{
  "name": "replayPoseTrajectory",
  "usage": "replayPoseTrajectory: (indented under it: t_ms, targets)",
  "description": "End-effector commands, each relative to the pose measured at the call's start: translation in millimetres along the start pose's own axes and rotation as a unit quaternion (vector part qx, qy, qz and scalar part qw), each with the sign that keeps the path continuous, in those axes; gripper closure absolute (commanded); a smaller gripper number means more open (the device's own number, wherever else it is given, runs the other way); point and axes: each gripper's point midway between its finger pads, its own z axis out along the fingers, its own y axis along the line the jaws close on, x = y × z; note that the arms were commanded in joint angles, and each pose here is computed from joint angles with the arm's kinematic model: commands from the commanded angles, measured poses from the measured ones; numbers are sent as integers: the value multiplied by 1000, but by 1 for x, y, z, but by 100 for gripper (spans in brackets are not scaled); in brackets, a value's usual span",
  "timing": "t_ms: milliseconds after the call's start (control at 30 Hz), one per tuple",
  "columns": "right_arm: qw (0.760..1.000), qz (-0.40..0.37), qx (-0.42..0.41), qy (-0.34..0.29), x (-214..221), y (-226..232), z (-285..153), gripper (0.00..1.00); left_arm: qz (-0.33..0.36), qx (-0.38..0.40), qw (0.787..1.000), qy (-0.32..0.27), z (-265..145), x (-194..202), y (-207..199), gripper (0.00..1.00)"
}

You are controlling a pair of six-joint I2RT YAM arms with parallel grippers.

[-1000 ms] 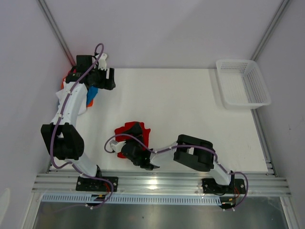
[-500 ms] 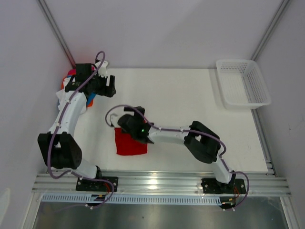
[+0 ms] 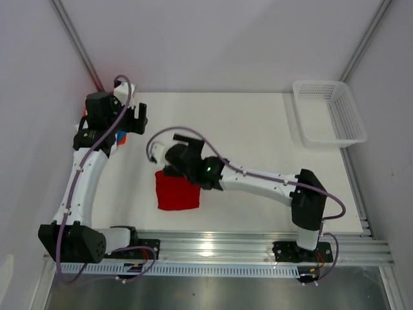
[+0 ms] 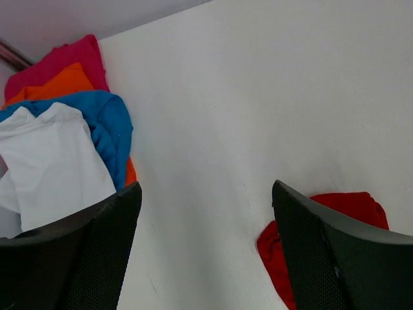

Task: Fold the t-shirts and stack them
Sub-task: Fold the tshirt

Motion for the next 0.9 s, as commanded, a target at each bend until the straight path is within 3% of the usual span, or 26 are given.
replayPoseTrajectory:
  t_ms: [0, 200, 333, 500, 667, 833, 867]
  targets:
    - [995, -90, -34, 26, 25, 74, 4, 1, -16, -72, 995, -71, -38, -46, 28, 15]
    - [981, -190, -26, 27, 67, 156, 44, 1, -6, -94, 991, -91, -67, -66, 34, 15]
    - [967, -249, -7, 47, 108, 174, 88, 1, -6, -99, 991, -86, -72, -58, 36, 15]
    - [967, -241, 18, 83, 136, 149, 135, 1, -3, -94, 993, -76, -72, -50, 35, 15]
    - [976, -197, 28, 88, 121, 118, 165, 1, 0, -85, 994, -71, -68, -46, 32, 15]
    - [984, -154, 27, 89, 104, 94, 166, 1, 5, -82, 994, -74, -69, -46, 31, 14]
    - [988, -131, 27, 72, 85, 79, 162, 1, 4, -78, 994, -72, -67, -44, 29, 14]
